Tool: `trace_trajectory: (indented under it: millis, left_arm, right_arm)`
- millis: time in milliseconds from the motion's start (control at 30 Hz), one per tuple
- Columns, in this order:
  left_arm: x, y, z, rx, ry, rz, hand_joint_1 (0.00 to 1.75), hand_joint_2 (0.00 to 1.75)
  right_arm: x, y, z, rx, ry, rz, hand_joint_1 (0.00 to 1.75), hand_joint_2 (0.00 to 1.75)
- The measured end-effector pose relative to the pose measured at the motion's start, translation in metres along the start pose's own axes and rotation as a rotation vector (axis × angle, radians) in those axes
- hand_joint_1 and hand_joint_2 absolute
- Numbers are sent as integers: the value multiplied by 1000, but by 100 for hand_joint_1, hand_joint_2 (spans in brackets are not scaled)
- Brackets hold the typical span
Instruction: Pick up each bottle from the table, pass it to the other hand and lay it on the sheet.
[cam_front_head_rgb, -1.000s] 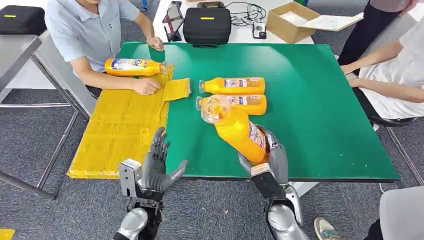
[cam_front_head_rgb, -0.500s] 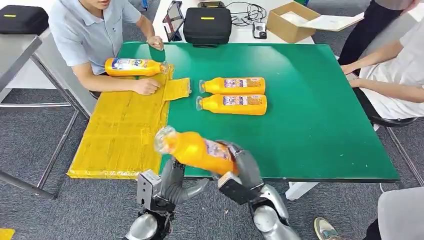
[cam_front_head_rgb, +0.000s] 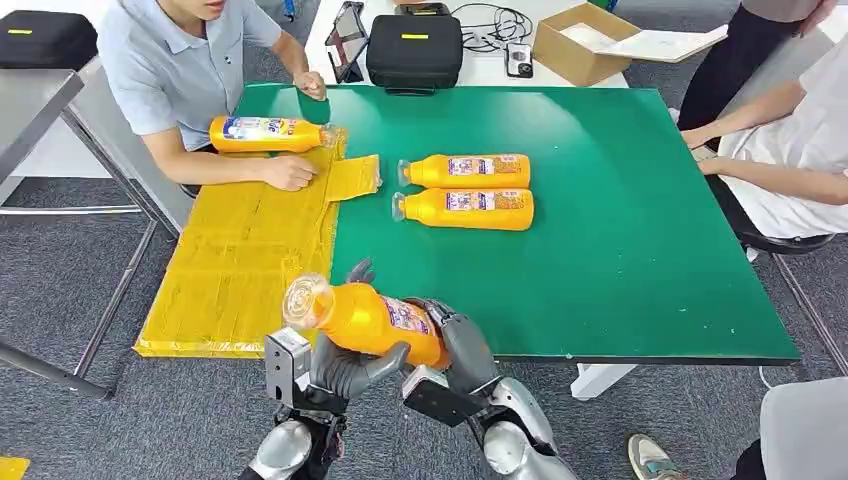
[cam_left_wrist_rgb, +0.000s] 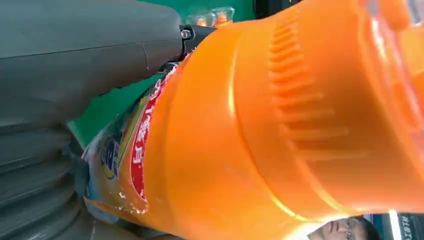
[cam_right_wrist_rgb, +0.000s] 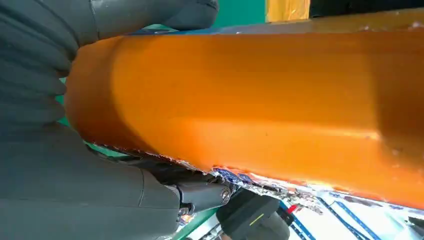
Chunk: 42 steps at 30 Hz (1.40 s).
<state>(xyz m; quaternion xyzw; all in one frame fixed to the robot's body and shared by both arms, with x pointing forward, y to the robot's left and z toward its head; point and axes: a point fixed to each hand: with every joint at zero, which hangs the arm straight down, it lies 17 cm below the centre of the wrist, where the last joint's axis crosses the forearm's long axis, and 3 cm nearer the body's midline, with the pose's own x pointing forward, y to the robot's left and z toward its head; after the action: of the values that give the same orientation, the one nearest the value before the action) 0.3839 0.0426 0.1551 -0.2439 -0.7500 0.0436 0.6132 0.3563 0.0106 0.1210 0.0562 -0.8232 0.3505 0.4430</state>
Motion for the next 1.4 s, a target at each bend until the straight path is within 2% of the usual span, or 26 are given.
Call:
trace_trajectory:
  millis: [100,133,167,267,300,333,367,400,433,633,667,900,1100,1267,1400]
  left_arm:
    - [-3,-4,0,-16,29,67,0,175]
    - [-3,-5,0,-20,35,83,161,175]
    - [-4,-6,0,-25,41,98,175,175]
    - [-3,-7,0,-30,41,116,175,175]
    - [-2,-7,0,-30,40,120,175,175]
    - [-2,-7,-1,-30,38,120,175,175]
    - [-1,-7,-1,-31,37,123,175,175]
    - [-1,-7,-2,-33,35,130,175,175]
    - [0,-8,-3,-38,35,142,175,175]
    - [-7,-5,-3,-49,83,241,175,175]
    - [-8,-3,-3,-44,84,246,175,175]
    - [-7,9,-3,-25,76,229,175,175]
    - [0,32,-10,34,36,166,175,175]
    - [15,79,-21,176,-19,51,175,175]
    - [29,129,-20,334,-69,-72,175,175]
  right_arm:
    - [-2,3,1,1,3,12,175,175]
    - [-2,3,1,2,3,10,175,175]
    - [-2,4,1,4,3,7,175,175]
    - [-1,8,-1,14,0,-3,175,175]
    - [-2,9,-2,17,0,-6,168,175]
    - [-2,10,-3,18,1,-11,110,175]
    - [-2,11,-3,19,2,-16,21,175]
    - [-3,11,-2,20,3,-21,5,175]
    - [-3,12,-2,22,1,-29,0,175]
    - [4,26,0,61,-17,-62,0,175]
    - [5,29,-1,65,-18,-66,0,0]
    - [14,36,-6,64,-26,-102,0,0]
    - [29,25,-5,-16,-65,-125,0,0]
    - [45,-13,7,-175,-106,-123,0,0]
    - [43,-54,25,-336,-83,-90,0,0]
